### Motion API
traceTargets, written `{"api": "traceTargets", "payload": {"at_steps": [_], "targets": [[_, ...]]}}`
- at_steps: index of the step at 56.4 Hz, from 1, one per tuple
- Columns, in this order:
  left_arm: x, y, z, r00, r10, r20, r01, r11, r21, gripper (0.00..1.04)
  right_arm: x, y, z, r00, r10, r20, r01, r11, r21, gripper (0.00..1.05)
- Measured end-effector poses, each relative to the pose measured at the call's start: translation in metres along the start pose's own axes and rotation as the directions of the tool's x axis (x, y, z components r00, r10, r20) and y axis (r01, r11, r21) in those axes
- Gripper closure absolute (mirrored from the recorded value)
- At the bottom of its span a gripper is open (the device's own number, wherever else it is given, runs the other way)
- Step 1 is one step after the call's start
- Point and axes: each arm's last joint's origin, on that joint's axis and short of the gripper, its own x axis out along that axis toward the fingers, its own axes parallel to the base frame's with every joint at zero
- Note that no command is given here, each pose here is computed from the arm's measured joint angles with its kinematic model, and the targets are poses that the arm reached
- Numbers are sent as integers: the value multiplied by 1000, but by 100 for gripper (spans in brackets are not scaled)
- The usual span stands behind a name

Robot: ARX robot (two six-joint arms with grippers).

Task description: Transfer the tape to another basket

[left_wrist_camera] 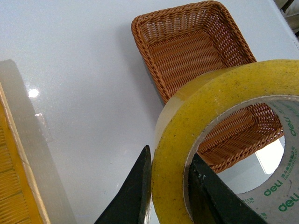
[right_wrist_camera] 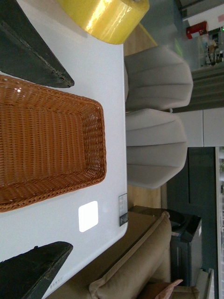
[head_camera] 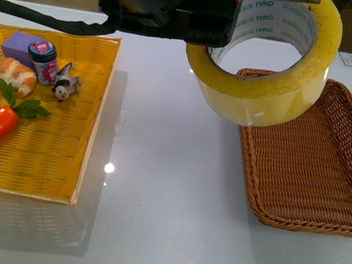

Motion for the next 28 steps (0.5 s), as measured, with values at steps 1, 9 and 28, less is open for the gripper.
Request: {"api": "traceTargets", "payload": {"at_steps": [1, 9, 28], "targets": [[-1, 0, 0, 1000, 0, 1, 0, 1000, 0, 90, 0, 0, 0, 1000, -8, -18, 8, 1000, 5, 9], [-5, -1, 2, 1000, 4, 10, -4, 1000, -1, 90, 10, 1, 6, 887, -84, -455, 175, 971, 163, 9], [-7, -2, 3, 1000, -8, 2, 8, 1000, -1, 90, 64, 26, 29, 880, 357, -313, -94, 777, 622, 9]]}}
